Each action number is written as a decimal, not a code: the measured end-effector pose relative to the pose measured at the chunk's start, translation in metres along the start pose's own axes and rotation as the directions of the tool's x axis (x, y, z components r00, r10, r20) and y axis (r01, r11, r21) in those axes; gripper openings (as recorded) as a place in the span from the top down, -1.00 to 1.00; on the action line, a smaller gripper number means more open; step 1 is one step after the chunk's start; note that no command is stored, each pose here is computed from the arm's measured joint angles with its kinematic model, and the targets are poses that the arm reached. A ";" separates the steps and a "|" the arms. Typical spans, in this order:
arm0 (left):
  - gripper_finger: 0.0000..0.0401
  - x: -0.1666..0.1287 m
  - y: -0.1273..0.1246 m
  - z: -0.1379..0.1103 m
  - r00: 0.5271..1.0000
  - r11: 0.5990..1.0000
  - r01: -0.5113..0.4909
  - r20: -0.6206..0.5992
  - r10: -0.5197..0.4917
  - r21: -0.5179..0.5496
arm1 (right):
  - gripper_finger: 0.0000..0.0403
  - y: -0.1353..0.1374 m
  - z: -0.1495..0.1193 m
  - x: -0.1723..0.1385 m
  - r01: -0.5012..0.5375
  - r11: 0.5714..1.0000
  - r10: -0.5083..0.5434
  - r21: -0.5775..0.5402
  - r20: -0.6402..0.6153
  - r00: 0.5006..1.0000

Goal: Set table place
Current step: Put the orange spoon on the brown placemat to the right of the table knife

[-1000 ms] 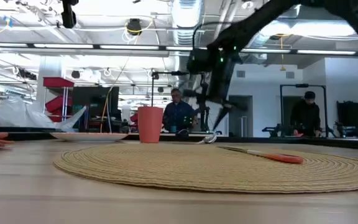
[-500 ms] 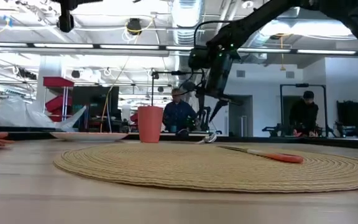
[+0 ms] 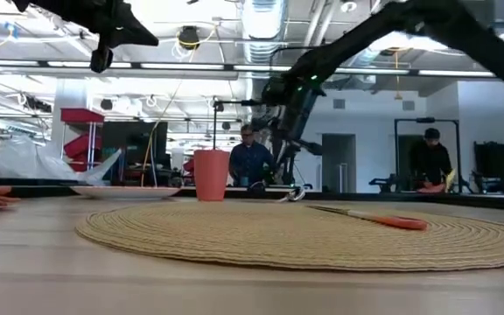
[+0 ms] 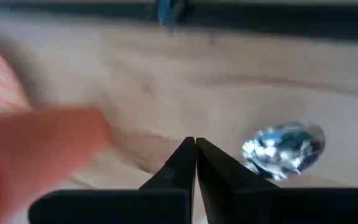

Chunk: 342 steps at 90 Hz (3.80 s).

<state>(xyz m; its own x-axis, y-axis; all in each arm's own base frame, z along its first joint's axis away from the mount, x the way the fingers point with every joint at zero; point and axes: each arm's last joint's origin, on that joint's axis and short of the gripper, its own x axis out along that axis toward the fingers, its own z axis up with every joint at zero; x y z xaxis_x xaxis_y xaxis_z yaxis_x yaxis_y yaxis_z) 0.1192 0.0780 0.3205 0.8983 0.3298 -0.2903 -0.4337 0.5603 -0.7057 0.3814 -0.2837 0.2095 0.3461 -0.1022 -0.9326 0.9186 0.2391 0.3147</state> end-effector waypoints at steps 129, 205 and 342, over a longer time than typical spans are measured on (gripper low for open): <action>1.00 -0.003 0.003 0.005 0.974 0.975 -0.120 0.165 0.152 -0.189 | 0.00 -0.060 0.017 0.013 0.039 0.886 -0.134 -0.461 -0.175 0.976; 1.00 -0.004 0.006 0.004 0.963 0.967 -0.165 0.180 0.201 -0.194 | 0.22 -0.060 0.017 0.025 -0.076 0.872 -0.025 -0.484 -0.199 0.980; 1.00 -0.003 0.017 -0.006 0.948 0.938 -0.277 0.100 0.302 -0.208 | 1.00 -0.058 -0.025 -0.080 -0.037 0.882 -0.076 -0.469 -0.219 0.973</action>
<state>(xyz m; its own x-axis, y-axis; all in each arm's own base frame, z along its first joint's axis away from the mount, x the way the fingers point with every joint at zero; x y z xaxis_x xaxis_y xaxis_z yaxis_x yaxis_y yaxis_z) 0.1099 0.0819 0.3055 0.7136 0.5578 -0.4238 -0.6410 0.2761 -0.7161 0.2956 -0.2656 0.2610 0.2253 0.0938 -0.9698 0.7082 0.6679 0.2291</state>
